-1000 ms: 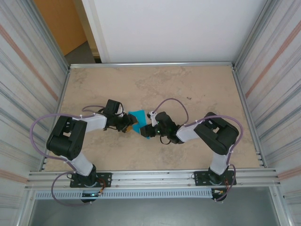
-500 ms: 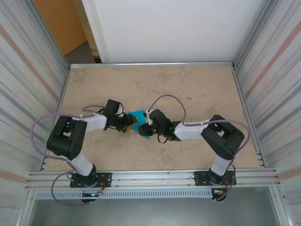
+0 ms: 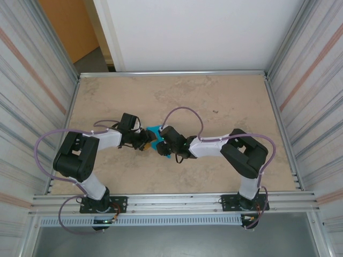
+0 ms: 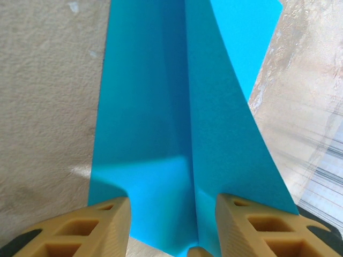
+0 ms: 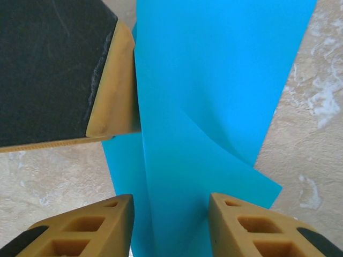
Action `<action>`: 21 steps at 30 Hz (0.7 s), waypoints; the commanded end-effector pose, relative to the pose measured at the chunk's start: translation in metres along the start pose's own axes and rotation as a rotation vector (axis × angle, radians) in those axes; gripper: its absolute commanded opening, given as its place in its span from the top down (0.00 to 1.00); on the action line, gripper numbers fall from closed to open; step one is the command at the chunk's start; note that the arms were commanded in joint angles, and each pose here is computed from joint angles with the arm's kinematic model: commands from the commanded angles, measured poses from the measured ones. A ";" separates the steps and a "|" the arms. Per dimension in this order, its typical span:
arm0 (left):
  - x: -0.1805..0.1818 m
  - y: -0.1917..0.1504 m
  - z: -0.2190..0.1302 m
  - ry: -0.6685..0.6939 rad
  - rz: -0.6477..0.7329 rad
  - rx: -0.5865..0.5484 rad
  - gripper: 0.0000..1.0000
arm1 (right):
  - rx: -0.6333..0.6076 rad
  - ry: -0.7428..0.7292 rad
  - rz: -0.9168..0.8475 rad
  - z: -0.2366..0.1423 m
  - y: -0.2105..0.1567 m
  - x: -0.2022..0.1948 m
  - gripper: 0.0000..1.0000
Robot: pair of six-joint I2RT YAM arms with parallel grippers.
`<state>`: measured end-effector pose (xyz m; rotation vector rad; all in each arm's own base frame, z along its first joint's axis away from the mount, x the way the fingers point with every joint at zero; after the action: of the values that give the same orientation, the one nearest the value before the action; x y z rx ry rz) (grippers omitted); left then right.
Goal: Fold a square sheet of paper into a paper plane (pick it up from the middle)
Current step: Fourth fold the wing at the center of the table.
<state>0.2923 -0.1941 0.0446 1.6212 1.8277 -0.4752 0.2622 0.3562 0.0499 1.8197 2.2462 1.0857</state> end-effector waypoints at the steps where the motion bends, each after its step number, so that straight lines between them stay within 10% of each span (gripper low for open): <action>1: 0.010 -0.014 0.003 0.029 -0.022 0.046 0.54 | 0.005 -0.039 -0.023 0.005 -0.001 -0.001 0.64; 21: -0.005 -0.006 -0.018 0.004 -0.009 -0.038 0.57 | -0.009 0.100 0.015 0.000 -0.010 -0.002 0.92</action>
<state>0.2859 -0.1905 0.0495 1.6081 1.8357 -0.4649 0.2569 0.3555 0.0366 1.8115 2.2709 1.1385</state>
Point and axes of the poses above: each hand's point on the last joint's axis, 136 mm out from that joint toward the fingers, its own z axis out along the fingers, its own x axis along the line the jaws close on, y = z × x, the point moved 2 cm from there along -z, back along the fingers, and after that the axes turned 15 degrees about z, right-handed, at the moved point
